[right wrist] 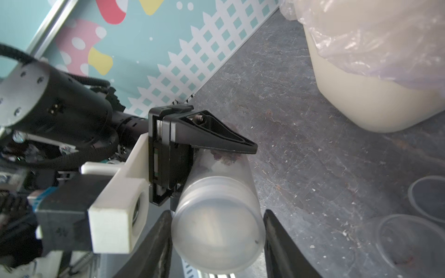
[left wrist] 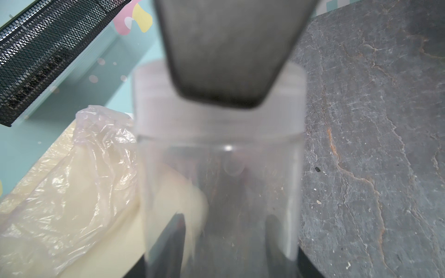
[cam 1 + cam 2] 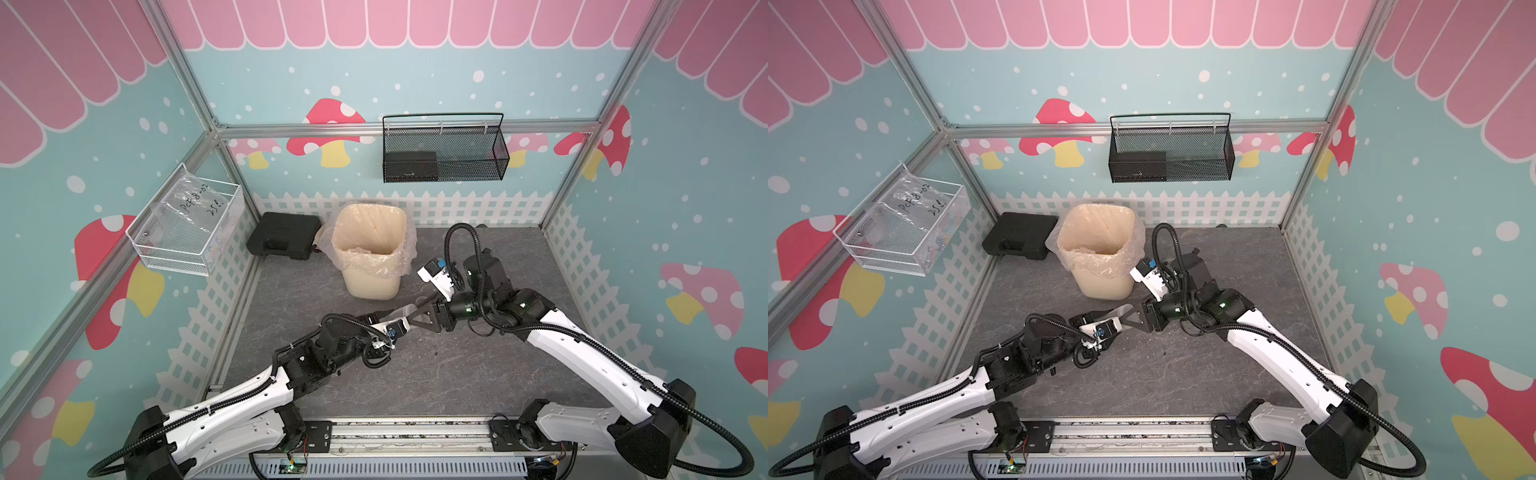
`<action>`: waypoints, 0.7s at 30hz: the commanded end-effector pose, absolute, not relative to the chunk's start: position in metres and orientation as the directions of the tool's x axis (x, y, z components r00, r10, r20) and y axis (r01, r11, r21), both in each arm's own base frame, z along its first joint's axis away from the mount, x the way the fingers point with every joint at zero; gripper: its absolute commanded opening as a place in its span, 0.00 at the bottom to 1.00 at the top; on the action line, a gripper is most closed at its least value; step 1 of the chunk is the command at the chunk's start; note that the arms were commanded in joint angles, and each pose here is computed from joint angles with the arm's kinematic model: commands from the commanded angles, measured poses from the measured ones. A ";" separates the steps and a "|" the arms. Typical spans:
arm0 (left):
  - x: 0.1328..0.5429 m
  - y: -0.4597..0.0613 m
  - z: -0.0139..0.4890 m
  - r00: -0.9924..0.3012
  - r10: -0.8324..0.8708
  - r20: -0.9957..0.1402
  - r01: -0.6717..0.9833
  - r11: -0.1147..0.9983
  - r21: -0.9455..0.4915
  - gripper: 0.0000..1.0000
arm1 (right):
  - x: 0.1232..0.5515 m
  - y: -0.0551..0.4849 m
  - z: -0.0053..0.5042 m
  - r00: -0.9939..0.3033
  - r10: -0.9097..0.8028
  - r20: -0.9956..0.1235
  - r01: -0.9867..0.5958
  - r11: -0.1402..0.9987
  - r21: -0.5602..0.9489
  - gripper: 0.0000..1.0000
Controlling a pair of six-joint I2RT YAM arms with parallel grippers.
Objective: Empty the moldy dried flower tea in the jars
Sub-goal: Unscrew the lid from the jar.
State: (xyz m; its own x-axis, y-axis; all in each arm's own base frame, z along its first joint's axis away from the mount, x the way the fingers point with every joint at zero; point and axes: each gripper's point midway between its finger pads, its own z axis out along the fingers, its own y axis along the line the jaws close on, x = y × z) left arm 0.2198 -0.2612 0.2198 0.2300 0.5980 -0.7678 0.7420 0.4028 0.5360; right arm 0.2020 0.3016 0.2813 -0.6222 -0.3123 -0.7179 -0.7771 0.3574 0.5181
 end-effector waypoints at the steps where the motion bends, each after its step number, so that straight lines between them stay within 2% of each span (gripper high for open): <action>1: 0.219 -0.267 0.240 0.275 0.564 -0.779 0.728 0.407 0.552 0.40 | 0.202 0.303 0.285 -0.526 -0.379 -0.761 -0.847 0.310 0.431 0.27; 4: 0.215 -0.270 0.238 0.280 0.552 -0.785 0.750 0.385 0.538 0.40 | 0.209 0.300 0.286 -0.312 -0.461 -0.831 -0.944 0.253 0.214 0.14; 6: 0.208 -0.274 0.236 0.285 0.536 -0.795 0.777 0.356 0.518 0.40 | 0.213 0.297 0.289 -0.039 -0.519 -0.854 -0.987 0.151 -0.046 0.05; 8: 0.198 -0.279 0.234 0.286 0.514 -0.809 0.810 0.322 0.491 0.40 | 0.217 0.294 0.295 0.227 -0.533 -0.815 -0.953 0.049 -0.298 0.00; 11: 0.188 -0.284 0.233 0.278 0.481 -0.831 0.847 0.284 0.448 0.40 | 0.226 0.295 0.307 0.492 -0.518 -0.699 -0.831 -0.040 -0.555 0.00; 14: 0.181 -0.287 0.231 0.266 0.470 -0.842 0.872 0.255 0.418 0.40 | 0.219 0.299 0.306 0.647 -0.474 -0.597 -0.733 -0.172 -0.658 0.01; 19: 0.182 -0.285 0.225 0.251 0.493 -0.833 0.875 0.252 0.413 0.40 | 0.219 0.300 0.297 0.727 -0.447 -0.521 -0.660 -0.247 -0.709 0.03; 20: 0.182 -0.285 0.225 0.253 0.494 -0.832 0.873 0.253 0.416 0.40 | 0.219 0.300 0.295 0.736 -0.445 -0.511 -0.651 -0.255 -0.715 0.09; 21: 0.182 -0.285 0.225 0.253 0.495 -0.831 0.872 0.255 0.417 0.40 | 0.218 0.300 0.294 0.741 -0.444 -0.504 -0.645 -0.260 -0.719 0.19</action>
